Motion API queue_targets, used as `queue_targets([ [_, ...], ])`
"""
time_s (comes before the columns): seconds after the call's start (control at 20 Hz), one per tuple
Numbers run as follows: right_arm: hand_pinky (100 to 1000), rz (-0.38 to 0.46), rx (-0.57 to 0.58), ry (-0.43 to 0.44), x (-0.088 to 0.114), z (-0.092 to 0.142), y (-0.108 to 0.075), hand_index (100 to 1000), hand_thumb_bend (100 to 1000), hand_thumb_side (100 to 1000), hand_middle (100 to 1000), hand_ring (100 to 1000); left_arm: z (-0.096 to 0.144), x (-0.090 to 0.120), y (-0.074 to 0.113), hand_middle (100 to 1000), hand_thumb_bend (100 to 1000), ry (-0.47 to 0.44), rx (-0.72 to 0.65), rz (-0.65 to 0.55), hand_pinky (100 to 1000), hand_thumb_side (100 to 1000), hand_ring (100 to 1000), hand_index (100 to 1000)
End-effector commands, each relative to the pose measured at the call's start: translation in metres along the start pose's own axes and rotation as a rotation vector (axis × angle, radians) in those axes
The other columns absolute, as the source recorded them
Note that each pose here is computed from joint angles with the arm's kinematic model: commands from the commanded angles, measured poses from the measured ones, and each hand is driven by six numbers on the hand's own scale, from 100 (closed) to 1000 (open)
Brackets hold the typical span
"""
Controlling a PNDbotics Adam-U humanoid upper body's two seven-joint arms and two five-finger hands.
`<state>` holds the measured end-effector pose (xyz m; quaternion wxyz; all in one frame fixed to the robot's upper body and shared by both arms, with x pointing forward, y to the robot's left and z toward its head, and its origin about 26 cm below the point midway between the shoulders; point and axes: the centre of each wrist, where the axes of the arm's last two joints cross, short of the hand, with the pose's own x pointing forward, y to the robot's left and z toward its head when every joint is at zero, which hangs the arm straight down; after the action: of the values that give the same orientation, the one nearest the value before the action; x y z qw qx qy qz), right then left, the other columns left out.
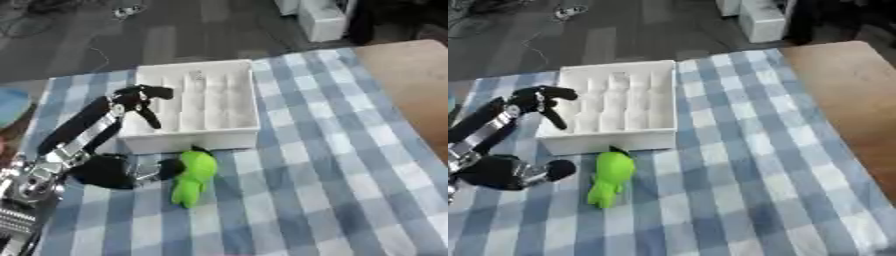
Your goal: Pick up objects on the table and place them in the box.
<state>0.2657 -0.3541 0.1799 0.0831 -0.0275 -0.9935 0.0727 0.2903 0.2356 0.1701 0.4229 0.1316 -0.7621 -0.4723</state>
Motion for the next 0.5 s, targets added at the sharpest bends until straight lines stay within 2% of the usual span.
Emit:
queue_targets([
  [0.05, 487, -0.003, 0.020, -0.023, 0.0018, -0.0077, -0.0010, 748, 161, 1000, 660, 598, 0.0010, 0.0040, 0.0054, 835, 622, -0.022, -0.032, -0.027, 944, 705, 633, 937],
  [0.15, 487, -0.003, 0.021, -0.023, 0.0018, -0.0081, -0.0012, 748, 161, 1000, 659, 598, 0.0008, 0.0045, 0.0040, 838, 614, -0.025, -0.046, -0.025, 981, 708, 638, 941],
  [0.5, 487, -0.004, 0.027, -0.026, 0.0016, -0.0093, -0.0014, 747, 164, 1000, 658, 598, 0.0003, 0.0058, -0.0042, 874, 590, -0.006, -0.118, 0.026, 1000, 739, 670, 992],
])
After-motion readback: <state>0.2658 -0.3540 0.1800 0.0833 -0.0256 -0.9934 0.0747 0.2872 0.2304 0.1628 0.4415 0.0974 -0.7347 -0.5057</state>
